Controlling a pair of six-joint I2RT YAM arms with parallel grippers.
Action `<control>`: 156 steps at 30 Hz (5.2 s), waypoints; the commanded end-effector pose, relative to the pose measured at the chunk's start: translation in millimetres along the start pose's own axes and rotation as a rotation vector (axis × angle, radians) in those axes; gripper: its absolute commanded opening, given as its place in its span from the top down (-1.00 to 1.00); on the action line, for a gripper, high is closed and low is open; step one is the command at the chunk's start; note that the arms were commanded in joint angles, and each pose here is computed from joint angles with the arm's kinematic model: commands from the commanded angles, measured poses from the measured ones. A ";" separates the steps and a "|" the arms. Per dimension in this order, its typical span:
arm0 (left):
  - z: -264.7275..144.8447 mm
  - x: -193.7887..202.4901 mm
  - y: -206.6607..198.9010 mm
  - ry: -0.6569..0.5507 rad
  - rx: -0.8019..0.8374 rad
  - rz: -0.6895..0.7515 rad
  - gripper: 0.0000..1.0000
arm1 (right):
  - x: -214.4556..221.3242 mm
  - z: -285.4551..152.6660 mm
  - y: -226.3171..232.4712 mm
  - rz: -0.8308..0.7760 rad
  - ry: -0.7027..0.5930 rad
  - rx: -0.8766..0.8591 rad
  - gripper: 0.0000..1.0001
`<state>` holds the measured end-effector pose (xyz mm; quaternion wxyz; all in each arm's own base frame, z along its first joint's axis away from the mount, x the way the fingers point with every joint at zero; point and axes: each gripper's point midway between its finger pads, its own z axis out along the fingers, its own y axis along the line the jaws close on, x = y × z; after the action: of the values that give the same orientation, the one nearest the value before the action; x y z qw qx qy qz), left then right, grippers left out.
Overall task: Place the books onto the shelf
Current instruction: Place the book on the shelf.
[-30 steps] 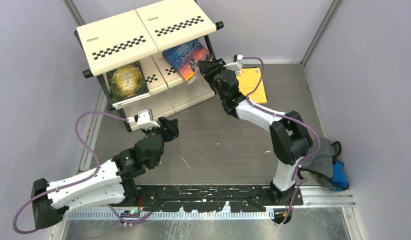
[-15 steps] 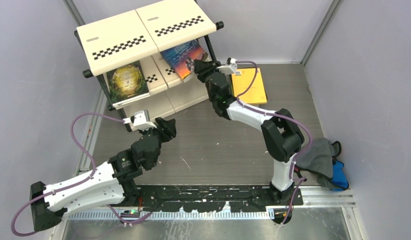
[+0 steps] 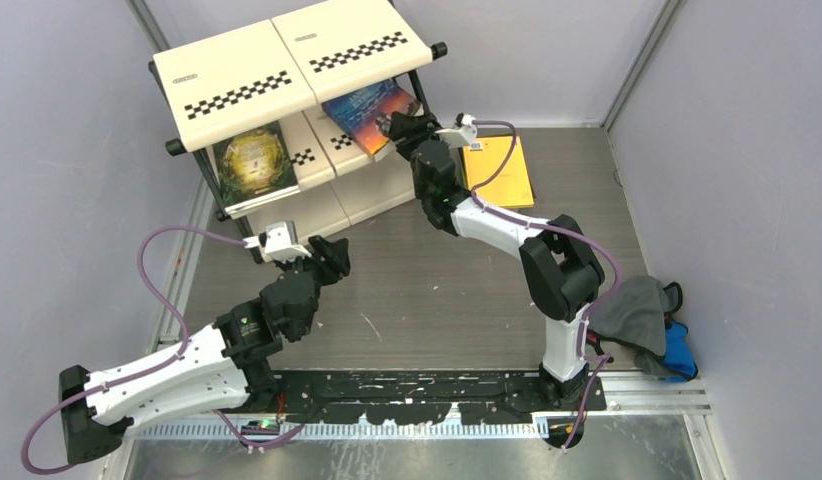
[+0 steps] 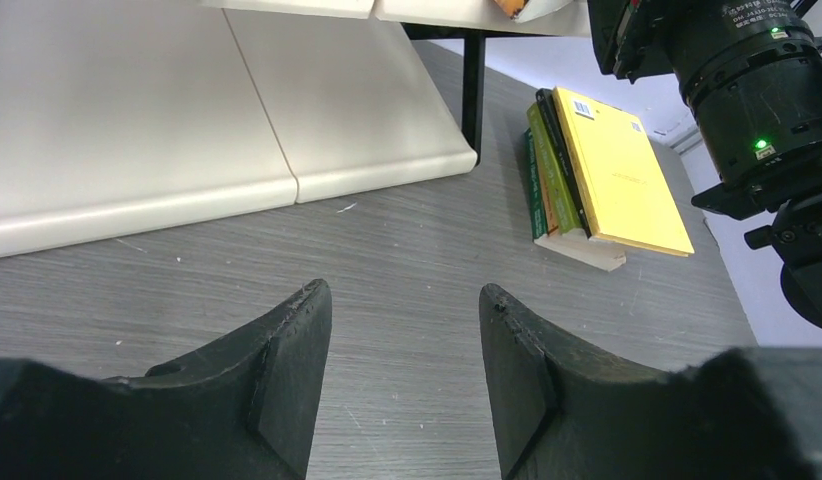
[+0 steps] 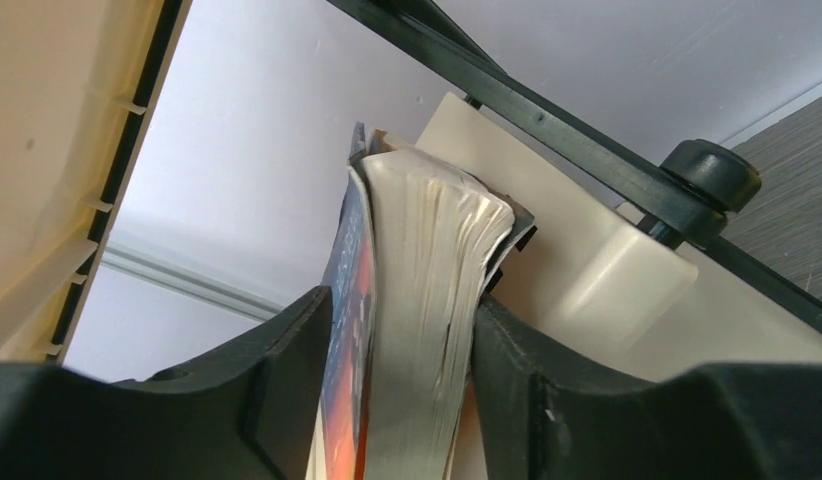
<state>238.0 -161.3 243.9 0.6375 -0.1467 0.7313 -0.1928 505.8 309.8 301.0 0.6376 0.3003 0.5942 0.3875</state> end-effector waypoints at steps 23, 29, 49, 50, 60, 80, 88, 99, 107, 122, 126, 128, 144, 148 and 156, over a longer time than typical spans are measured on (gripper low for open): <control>-0.9 -15.4 -2.2 -0.037 -0.013 -0.017 -0.14 | -56.8 -30.0 41.3 -0.035 -0.046 -0.066 -0.36; 3.5 -30.1 -9.8 -0.086 -0.020 -0.003 -0.14 | -65.5 -43.9 31.7 -0.094 -0.037 -0.037 -0.37; -3.7 -57.1 -4.6 -0.130 -0.048 0.018 -0.13 | 27.5 -90.9 71.8 -0.744 0.354 -0.259 0.99; -4.4 -57.2 -3.6 -0.129 -0.049 0.021 -0.13 | 34.2 -91.4 74.7 -0.761 0.362 -0.272 0.99; -10.2 -62.5 3.2 -0.132 -0.048 0.019 -0.12 | 84.2 -73.5 75.8 -0.945 0.313 -0.341 0.98; -9.4 -57.7 2.4 -0.124 -0.031 0.051 -0.12 | 95.8 -28.8 67.8 -1.054 0.106 -0.257 0.99; -10.3 -59.2 3.3 -0.127 -0.030 0.053 -0.12 | 89.3 -7.6 62.7 -1.081 0.031 -0.168 0.98; -9.5 -56.4 5.3 -0.124 -0.038 0.064 -0.12 | 78.7 14.7 50.5 -1.130 -0.066 -0.080 0.98; -7.9 -54.4 4.7 -0.123 -0.042 0.079 -0.12 | 73.4 27.8 45.0 -1.159 -0.119 -0.049 0.98; -1.9 -47.8 0.9 -0.119 -0.051 0.111 -0.12 | 61.2 48.1 34.0 -1.181 -0.166 -0.004 0.98; -0.2 -50.4 -3.2 -0.128 -0.047 0.099 -0.12 | 54.5 52.2 35.4 -1.178 -0.190 0.007 0.98; 0.3 -49.7 -4.1 -0.127 -0.046 0.101 -0.12 | 51.9 54.5 35.7 -1.177 -0.202 0.014 0.98; 3.1 -49.1 -7.4 -0.121 -0.056 0.116 -0.12 | 32.8 70.5 24.2 -1.163 -0.262 0.074 0.99; 4.6 -47.4 -9.0 -0.119 -0.056 0.118 -0.12 | 28.6 71.7 20.7 -1.161 -0.270 0.082 0.98; 5.9 -47.3 -11.6 -0.117 -0.056 0.117 -0.12 | 31.2 55.5 44.9 -1.133 -0.271 -0.023 0.81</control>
<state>247.6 -151.5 260.4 0.6690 -0.0948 0.7300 -0.1026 555.9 399.3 285.9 0.8002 -0.0680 0.5945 -0.0409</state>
